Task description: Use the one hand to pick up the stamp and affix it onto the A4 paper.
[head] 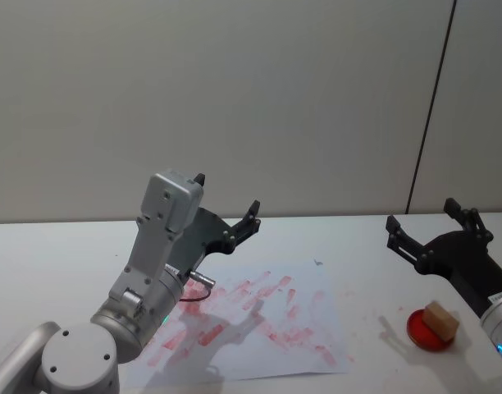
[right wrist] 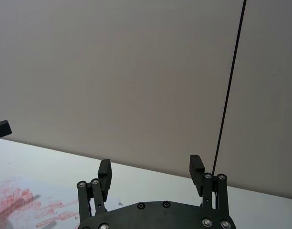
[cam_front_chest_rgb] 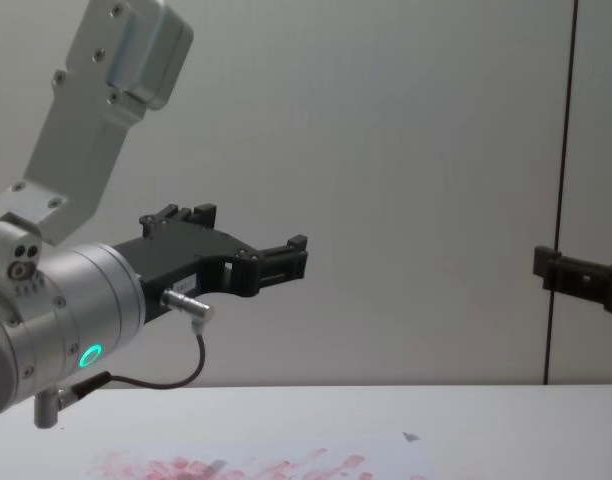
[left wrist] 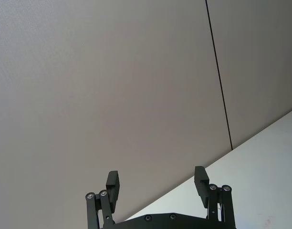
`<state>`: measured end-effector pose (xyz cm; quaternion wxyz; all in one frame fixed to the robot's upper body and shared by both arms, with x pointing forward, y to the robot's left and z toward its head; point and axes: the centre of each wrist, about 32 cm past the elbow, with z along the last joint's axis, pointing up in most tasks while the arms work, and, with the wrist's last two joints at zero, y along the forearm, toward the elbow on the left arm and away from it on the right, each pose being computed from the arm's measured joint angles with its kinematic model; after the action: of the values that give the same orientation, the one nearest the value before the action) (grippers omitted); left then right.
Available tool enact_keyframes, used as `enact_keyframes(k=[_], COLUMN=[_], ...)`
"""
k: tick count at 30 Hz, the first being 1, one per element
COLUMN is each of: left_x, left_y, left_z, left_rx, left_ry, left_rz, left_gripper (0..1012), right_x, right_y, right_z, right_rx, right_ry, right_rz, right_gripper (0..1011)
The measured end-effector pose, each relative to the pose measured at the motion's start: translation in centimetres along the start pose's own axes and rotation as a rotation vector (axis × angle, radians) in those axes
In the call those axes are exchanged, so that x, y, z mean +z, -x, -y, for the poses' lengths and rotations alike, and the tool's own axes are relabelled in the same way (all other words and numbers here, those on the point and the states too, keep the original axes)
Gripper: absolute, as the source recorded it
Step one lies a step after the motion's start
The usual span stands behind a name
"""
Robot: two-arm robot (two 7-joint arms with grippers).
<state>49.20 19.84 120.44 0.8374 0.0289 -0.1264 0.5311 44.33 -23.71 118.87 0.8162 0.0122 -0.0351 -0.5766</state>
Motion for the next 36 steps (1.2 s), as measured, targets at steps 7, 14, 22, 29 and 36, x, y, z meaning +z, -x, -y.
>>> enact_keyframes(k=[7, 14, 22, 29, 36], left_x=[0.0, 0.0, 0.0, 0.0, 0.0], left_y=[0.0, 0.0, 0.0, 0.0, 0.0], left_z=[0.0, 0.0, 0.0, 0.0, 0.0], left_rx=[0.0, 0.0, 0.0, 0.0, 0.0], left_ry=[0.0, 0.0, 0.0, 0.0, 0.0], left_rz=[0.0, 0.0, 0.0, 0.0, 0.0], left_gripper=[1001, 1001, 1002, 1001, 1002], right_x=[0.0, -0.2, -0.8, -1.5, -1.9], right_y=[-0.3, -1.1, -2.5, -3.7, -4.6], right_z=[0.1, 1.0, 3.1, 4.9, 5.7], right_rx=[0.001, 0.004, -0.002, -0.018, -0.037], right_ry=[0.003, 0.031, 0.113, 0.198, 0.278], right_rz=[0.0, -0.004, -0.005, 0.009, 0.035], right_gripper=[1001, 1001, 1001, 1001, 1001])
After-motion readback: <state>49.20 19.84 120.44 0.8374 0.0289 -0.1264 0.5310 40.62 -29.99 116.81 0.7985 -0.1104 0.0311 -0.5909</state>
